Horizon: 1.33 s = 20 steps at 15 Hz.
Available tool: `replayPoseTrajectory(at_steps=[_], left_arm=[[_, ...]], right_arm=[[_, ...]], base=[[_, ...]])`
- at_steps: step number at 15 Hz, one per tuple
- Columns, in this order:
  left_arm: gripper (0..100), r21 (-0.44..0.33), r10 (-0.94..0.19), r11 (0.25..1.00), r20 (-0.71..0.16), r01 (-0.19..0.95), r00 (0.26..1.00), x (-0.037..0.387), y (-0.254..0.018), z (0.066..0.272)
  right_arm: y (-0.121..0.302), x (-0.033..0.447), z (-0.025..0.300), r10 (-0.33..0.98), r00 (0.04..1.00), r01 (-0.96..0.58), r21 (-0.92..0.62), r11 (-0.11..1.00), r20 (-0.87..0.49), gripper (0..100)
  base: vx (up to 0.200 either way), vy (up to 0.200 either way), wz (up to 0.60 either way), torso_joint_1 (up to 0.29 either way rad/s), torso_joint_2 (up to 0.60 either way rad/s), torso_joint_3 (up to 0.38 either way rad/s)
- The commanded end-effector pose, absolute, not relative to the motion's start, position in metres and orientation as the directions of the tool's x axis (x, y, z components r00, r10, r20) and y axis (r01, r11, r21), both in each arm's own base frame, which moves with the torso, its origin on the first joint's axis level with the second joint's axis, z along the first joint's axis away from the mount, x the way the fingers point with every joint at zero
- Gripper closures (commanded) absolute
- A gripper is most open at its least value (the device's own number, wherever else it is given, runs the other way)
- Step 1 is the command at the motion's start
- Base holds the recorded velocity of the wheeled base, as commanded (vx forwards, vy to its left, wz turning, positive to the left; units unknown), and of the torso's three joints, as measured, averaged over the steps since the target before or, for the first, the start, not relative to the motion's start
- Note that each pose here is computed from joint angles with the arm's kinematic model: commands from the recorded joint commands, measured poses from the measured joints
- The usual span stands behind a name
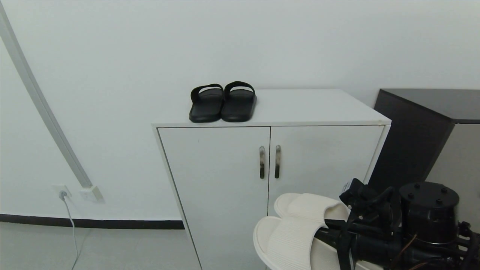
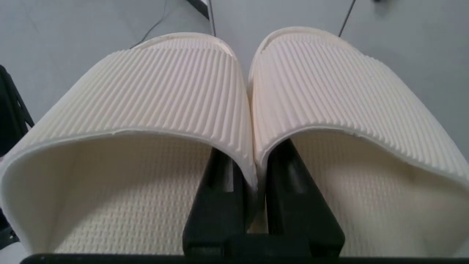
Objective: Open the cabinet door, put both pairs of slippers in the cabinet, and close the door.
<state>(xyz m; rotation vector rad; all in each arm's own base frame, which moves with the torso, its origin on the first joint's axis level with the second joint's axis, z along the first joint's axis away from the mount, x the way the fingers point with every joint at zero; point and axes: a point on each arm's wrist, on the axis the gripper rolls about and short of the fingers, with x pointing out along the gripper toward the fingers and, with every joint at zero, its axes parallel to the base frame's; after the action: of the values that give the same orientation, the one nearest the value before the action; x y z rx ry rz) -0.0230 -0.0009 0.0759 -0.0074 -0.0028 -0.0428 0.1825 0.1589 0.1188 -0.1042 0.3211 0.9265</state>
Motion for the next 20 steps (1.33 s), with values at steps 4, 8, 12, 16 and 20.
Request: replayPoseTrajectory(at_steps=[4, 8, 12, 16, 20], left_arm=[[0, -0.006, -0.043, 0.999, 0.002, 0.043, 0.999, -0.023, -0.001, 0.076], [0, -0.005, -0.043, 0.999, 0.002, 0.043, 0.999, -0.023, -0.001, 0.076], [0, -0.002, -0.044, 0.999, 0.0, 0.044, 0.999, -0.023, -0.001, 0.076], [0, 0.0, -0.044, 0.999, -0.006, 0.044, 0.999, -0.022, -0.001, 0.078], [0, -0.077, -0.133, 0.989, -0.044, 0.129, 0.99, -0.008, -0.003, 0.144]], right_arm=[[0.159, 0.182, 0.117, 0.767, 0.554, -0.799, 0.05, 0.599, -0.323, 100], [0.159, 0.183, 0.114, 0.763, 0.552, -0.798, 0.053, 0.601, -0.335, 100], [0.159, 0.183, 0.113, 0.762, 0.553, -0.8, 0.039, 0.598, -0.339, 100], [0.158, 0.184, 0.112, 0.759, 0.556, -0.798, 0.039, 0.602, -0.34, 100], [0.158, 0.183, 0.113, 0.757, 0.558, -0.796, 0.038, 0.604, -0.339, 100]], base=[[0.0, 0.0, 0.0, -0.122, 0.47, 0.339], [0.0, 0.0, 0.0, -0.078, 0.45, 0.364], [0.0, 0.0, 0.0, -0.009, 0.17, 0.139], [0.0, 0.0, 0.0, -0.015, 0.06, 0.065], [0.0, 0.0, 0.0, -0.002, 0.02, 0.015]])
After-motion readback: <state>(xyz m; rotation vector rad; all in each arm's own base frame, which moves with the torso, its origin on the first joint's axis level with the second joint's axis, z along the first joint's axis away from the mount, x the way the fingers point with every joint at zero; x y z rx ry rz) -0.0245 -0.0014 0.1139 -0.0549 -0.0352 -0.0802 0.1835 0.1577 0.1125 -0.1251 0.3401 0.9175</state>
